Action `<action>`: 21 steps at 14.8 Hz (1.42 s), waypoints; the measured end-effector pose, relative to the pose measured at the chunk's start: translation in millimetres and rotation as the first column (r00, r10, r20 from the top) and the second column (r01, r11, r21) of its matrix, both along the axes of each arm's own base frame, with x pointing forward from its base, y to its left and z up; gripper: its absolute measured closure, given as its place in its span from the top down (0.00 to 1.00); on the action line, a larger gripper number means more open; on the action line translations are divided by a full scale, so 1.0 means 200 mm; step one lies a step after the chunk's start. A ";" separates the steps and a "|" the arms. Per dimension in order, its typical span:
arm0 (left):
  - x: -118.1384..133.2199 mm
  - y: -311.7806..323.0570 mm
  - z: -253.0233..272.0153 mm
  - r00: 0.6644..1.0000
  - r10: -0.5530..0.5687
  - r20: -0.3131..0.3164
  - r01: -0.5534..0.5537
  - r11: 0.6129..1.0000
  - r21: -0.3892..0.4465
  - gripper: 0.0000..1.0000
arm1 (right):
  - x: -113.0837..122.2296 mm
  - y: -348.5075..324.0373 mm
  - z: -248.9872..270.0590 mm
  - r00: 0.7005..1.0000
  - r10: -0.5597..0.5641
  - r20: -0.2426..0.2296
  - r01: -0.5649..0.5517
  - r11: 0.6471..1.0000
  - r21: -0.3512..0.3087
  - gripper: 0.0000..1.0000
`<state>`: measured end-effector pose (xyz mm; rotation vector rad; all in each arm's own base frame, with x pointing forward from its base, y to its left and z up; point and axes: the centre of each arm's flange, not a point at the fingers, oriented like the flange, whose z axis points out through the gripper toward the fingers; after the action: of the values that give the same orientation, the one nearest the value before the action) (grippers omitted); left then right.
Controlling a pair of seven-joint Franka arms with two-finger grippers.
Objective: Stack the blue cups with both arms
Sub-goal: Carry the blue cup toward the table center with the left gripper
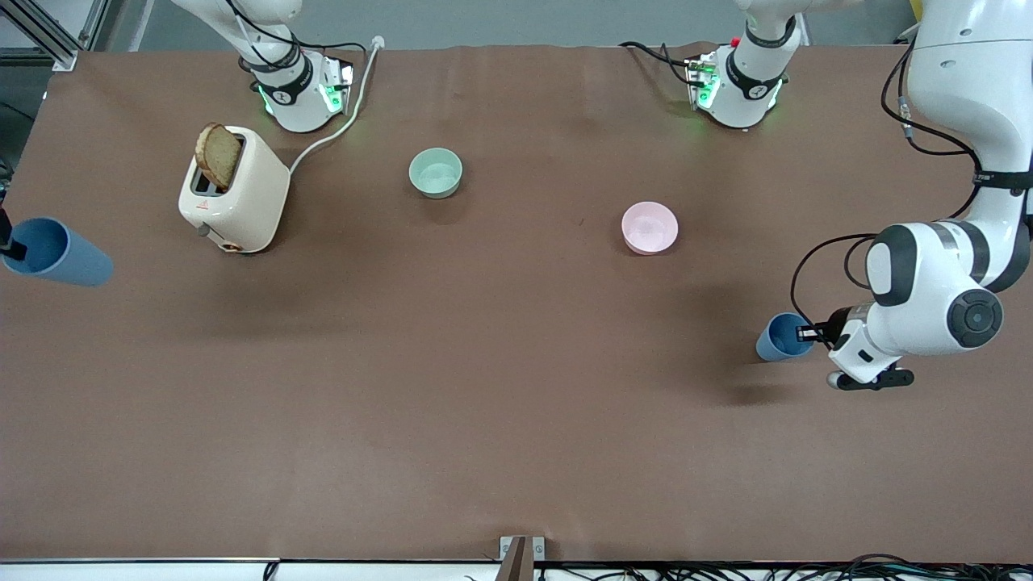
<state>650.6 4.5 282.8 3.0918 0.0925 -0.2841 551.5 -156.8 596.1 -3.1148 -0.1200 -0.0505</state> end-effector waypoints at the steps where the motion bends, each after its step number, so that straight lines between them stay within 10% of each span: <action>1: 0.03 -0.02 0.07 1.000 -0.008 0.005 0.008 1.000 -0.003 0.05 | -0.03 0.02 0.03 1.000 0.008 0.001 -0.008 1.000 -0.009 0.05; 7: 0.14 -0.64 0.53 0.980 -0.170 0.100 0.177 0.983 -0.059 0.05 | -0.12 0.14 0.15 0.998 -0.066 -0.008 0.066 0.998 -0.009 0.05; 21: -0.38 -2.33 0.25 0.821 -0.548 0.161 0.565 0.820 -0.092 0.05 | -0.08 0.51 0.19 0.988 -0.154 -0.013 0.154 0.988 -0.005 0.05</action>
<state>574.7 -461.5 332.4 2.9076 -0.8176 -0.0929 536.3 -55.5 633.8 -3.1210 0.1215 -0.0322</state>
